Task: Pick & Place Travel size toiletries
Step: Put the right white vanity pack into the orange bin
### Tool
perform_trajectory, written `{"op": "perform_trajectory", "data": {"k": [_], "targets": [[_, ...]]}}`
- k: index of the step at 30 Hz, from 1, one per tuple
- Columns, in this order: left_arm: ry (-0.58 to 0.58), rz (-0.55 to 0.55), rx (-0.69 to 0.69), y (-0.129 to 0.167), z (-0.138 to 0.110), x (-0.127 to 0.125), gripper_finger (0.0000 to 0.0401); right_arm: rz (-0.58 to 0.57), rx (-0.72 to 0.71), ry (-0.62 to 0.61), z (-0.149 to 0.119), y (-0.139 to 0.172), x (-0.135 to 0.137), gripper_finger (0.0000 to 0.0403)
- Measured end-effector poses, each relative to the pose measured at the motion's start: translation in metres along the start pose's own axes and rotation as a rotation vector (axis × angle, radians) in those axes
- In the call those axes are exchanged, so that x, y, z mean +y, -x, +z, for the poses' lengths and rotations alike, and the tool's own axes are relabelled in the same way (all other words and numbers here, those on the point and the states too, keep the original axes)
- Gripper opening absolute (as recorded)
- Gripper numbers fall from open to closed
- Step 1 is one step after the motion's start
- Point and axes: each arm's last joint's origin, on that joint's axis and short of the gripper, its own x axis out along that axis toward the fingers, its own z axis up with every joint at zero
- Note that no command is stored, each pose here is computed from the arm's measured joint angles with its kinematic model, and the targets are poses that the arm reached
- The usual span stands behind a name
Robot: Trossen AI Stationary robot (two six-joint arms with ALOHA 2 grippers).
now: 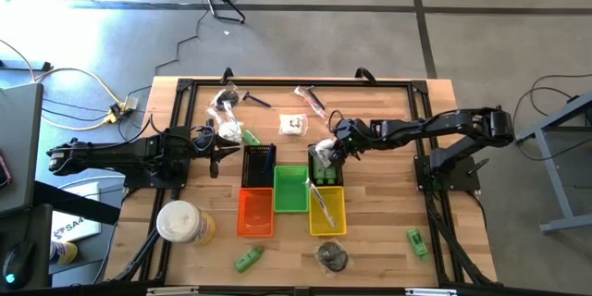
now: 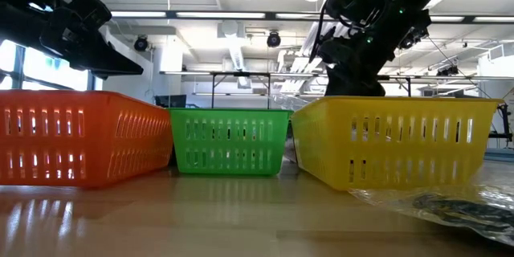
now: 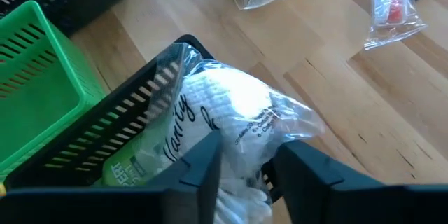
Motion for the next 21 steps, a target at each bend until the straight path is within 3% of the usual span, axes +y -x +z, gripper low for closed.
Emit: {"op": "perform_trajectory", "data": {"k": [8,21], "targets": [[0.0,0.0,0.0,0.0,0.0,0.0,0.0061,0.035,0.015,0.0,0.0,0.0,0.001,0.0013],[0.0,0.0,0.0,0.0,0.0,0.0,0.0061,0.098,-0.108,0.026,0.013,0.035,0.004,0.0004]]}}
